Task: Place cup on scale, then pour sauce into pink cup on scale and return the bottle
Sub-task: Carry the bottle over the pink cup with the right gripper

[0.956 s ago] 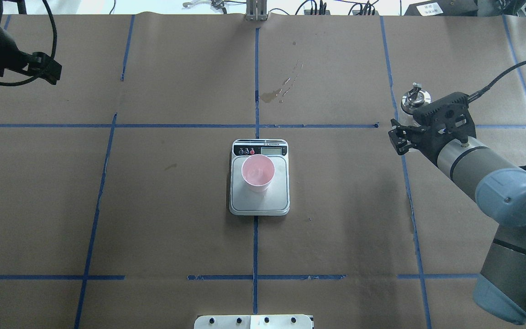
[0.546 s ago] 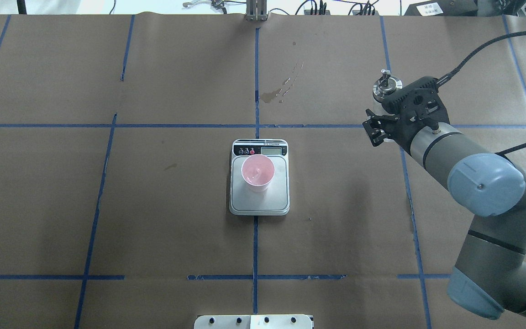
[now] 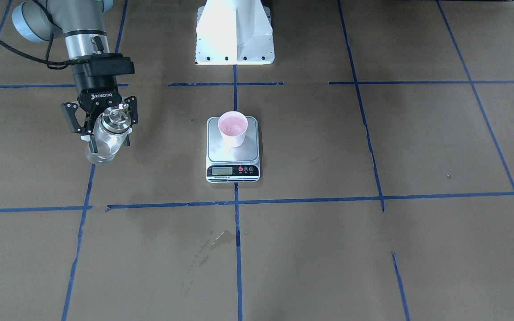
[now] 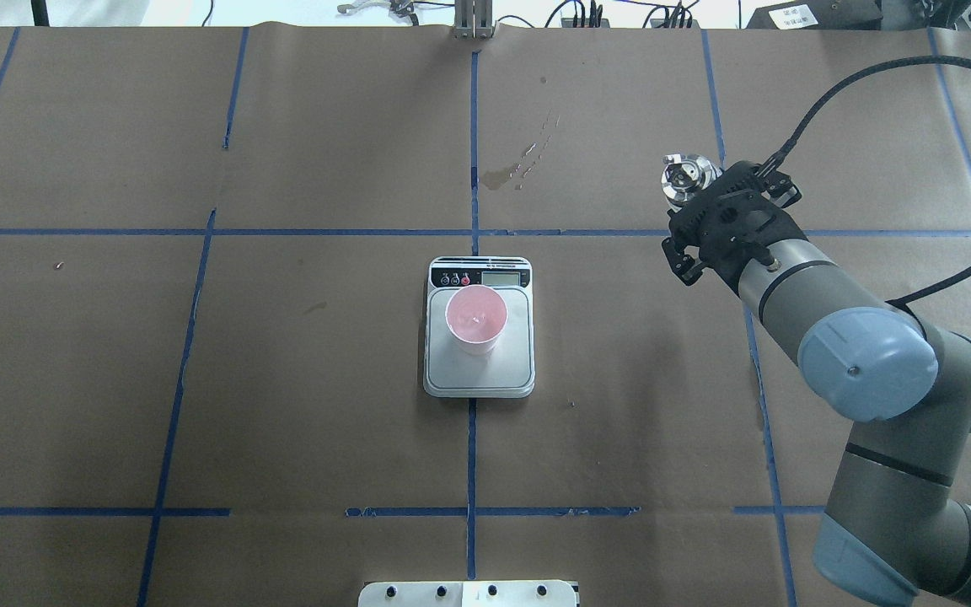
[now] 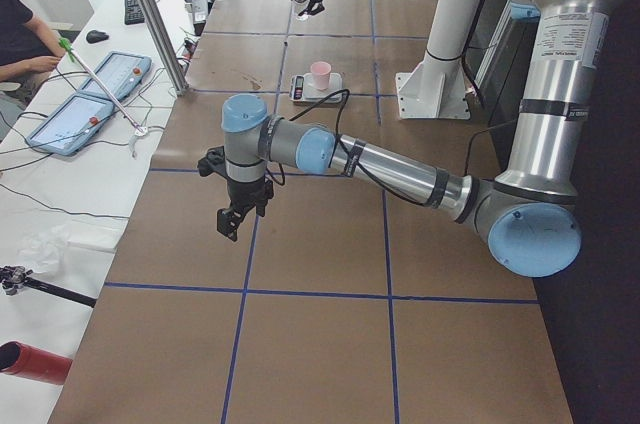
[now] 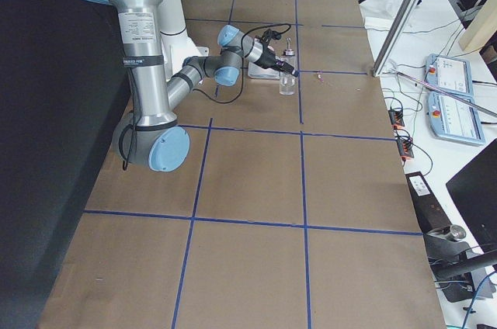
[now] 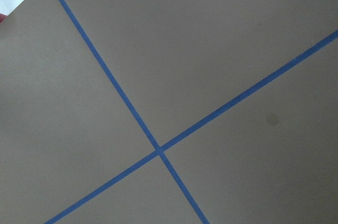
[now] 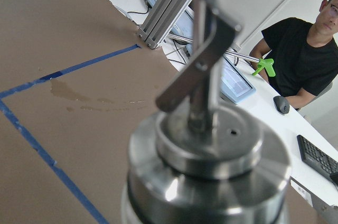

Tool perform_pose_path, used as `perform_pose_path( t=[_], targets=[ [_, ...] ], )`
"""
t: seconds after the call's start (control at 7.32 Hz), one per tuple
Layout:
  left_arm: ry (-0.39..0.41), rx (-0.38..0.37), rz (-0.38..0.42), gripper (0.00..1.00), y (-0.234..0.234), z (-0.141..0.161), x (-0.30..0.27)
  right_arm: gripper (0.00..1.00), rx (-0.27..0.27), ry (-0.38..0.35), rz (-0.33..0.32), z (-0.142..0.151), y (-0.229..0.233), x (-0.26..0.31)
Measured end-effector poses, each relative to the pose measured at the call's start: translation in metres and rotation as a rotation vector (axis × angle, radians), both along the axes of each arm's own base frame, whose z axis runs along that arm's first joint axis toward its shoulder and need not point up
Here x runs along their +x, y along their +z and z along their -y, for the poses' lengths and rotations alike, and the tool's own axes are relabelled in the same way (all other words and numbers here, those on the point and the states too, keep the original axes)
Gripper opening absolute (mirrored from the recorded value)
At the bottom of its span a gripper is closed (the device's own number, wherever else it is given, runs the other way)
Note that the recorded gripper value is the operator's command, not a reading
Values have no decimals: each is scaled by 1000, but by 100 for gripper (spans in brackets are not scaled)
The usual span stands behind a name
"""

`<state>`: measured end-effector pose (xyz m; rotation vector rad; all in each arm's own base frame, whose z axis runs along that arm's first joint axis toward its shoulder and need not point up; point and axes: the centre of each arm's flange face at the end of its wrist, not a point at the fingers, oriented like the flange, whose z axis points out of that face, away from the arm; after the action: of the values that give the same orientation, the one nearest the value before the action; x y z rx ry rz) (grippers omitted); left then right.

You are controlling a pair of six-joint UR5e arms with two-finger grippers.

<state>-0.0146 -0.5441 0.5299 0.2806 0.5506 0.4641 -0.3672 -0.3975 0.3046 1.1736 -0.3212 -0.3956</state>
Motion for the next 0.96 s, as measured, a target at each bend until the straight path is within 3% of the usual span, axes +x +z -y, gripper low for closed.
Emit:
perform_pose_path(
  t=[0.27, 0.55, 0.96],
  targets=[
    [-41, -92, -67, 100, 42, -5, -3, 0, 93, 4, -163, -12, -5, -15],
    [-42, -107, -111, 100, 61, -15, -1, 0, 154, 35, -306, -36, -32, -53],
    [-113, -137, -134, 100, 69, -15, 0, 0, 219, 65, -451, -73, -45, -101]
  ],
)
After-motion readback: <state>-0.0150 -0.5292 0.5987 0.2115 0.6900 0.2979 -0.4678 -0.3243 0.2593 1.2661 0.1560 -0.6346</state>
